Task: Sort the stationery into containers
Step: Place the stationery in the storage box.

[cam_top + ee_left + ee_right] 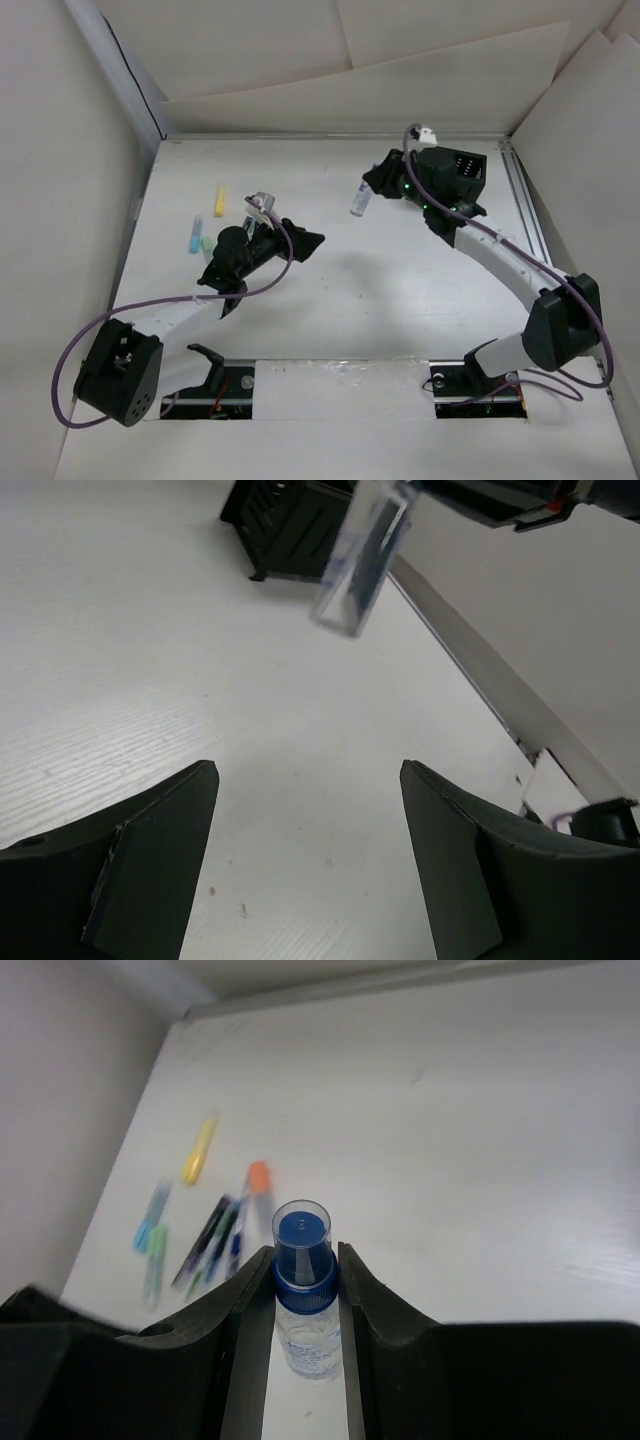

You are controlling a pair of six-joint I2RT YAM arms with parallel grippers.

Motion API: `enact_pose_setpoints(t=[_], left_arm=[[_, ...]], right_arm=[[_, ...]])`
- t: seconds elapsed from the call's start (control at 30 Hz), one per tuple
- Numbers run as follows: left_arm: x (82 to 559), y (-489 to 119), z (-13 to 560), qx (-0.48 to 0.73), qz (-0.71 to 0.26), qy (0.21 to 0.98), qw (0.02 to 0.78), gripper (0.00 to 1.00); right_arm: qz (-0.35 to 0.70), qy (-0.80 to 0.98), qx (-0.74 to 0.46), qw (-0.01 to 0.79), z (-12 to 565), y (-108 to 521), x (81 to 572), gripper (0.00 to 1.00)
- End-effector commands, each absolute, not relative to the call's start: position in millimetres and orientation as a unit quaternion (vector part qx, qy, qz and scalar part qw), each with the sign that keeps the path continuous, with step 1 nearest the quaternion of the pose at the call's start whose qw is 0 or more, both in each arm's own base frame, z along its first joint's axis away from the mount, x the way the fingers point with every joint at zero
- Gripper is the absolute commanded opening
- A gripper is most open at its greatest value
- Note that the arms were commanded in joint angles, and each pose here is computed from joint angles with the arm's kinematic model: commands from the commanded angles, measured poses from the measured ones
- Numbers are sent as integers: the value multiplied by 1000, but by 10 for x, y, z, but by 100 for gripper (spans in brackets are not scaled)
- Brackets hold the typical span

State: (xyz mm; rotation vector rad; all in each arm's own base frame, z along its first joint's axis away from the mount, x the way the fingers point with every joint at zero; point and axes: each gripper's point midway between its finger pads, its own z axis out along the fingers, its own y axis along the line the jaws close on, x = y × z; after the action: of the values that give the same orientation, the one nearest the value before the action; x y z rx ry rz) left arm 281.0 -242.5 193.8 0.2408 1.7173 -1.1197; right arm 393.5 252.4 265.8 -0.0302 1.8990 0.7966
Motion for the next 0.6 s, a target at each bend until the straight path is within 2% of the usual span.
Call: enact_pose_setpoints(t=[0.0, 0.03, 0.07, 0.2, 0.23, 0.43, 0.57], left_arm=[[3044, -2250, 2079, 36, -424, 721, 547, 70], [3171, -2133, 2064, 1, -392, 729, 561, 70], [3209, -2066, 1964, -27, -373, 749, 547, 70], [3480, -1833, 1762, -106, -291, 786, 535, 69], [3540, -1784, 1761, -118, -273, 790, 537, 66], [3745, -1676, 1395, -165, -204, 825, 501, 60], [3892, -1618, 1222, -189, -156, 842, 481, 59]], right_arm=[[272, 743, 61, 609, 3235, 1845, 4317, 8], [246, 744, 79, 616, 3214, 1682, 4416, 8], [203, 736, 123, 633, 3241, 1338, 4567, 8], [90, 713, 195, 667, 3462, 689, 4936, 8], [51, 723, 204, 658, 3320, 562, 5042, 8], [-24, 713, 226, 664, 3364, 235, 5378, 8], [-79, 723, 234, 645, 3070, 115, 5526, 7]])
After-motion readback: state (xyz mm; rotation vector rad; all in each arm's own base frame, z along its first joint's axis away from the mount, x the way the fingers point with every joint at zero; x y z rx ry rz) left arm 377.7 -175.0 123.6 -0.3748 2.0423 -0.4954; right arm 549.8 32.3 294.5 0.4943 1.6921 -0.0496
